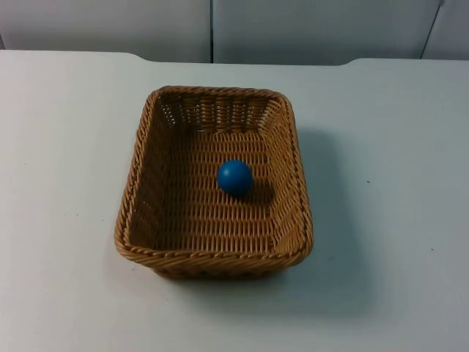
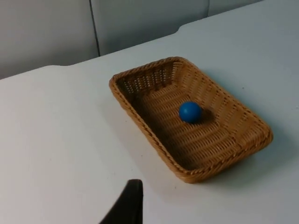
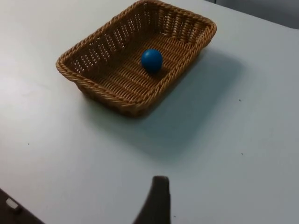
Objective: Pick up the basket with the left hand and place the ball into the basket with the right hand.
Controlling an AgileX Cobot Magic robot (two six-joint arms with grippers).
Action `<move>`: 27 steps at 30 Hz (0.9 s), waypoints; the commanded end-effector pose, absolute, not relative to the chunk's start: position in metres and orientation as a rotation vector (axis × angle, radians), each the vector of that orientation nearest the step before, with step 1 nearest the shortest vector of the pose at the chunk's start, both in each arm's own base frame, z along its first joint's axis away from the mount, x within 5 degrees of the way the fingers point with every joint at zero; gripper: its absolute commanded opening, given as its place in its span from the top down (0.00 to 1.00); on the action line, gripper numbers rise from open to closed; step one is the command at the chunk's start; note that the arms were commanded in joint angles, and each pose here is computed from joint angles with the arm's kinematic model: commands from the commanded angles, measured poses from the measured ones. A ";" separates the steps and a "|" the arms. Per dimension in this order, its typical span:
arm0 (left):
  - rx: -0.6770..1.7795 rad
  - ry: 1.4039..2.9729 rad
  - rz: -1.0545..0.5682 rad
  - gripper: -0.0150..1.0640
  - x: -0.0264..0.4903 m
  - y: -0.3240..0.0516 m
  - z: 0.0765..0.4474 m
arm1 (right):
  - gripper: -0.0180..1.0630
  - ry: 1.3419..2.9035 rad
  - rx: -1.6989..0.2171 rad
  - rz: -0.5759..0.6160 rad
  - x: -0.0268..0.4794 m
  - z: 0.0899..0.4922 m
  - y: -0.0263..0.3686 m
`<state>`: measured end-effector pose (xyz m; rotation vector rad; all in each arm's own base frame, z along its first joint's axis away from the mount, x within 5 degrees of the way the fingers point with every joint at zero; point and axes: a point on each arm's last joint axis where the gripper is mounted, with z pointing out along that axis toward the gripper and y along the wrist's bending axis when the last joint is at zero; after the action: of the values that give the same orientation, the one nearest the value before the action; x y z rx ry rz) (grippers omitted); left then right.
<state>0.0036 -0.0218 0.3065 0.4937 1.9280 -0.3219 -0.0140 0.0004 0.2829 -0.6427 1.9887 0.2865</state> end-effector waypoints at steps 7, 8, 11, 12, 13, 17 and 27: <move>0.340 1.919 -0.241 0.11 -0.014 -0.004 0.299 | 0.28 1.981 -0.645 0.274 -0.014 0.282 0.000; 0.324 1.925 -0.242 0.11 -0.014 -0.004 0.299 | 0.28 1.981 -0.645 0.268 -0.014 0.282 0.000; 0.322 1.941 -0.242 0.11 -0.014 -0.004 0.296 | 0.28 1.983 -0.639 0.252 -0.013 0.282 -0.001; 0.323 1.950 -0.242 0.11 -0.012 -0.004 0.294 | 0.28 1.982 -0.639 0.253 -0.012 0.281 -0.001; 0.323 1.950 -0.242 0.11 -0.012 -0.004 0.294 | 0.28 1.982 -0.639 0.253 -0.012 0.281 -0.001; 0.307 1.981 -0.239 0.11 -0.010 -0.004 0.287 | 0.28 1.973 -0.634 0.246 -0.010 0.280 -0.001; 0.299 2.031 -0.227 0.11 -0.008 -0.003 0.280 | 0.28 1.963 -0.630 0.248 -0.008 0.279 0.000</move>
<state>-0.0082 -0.0035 0.2829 0.3057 2.0160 -0.2157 -0.0097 0.0000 0.2799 -0.6347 1.9791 0.2547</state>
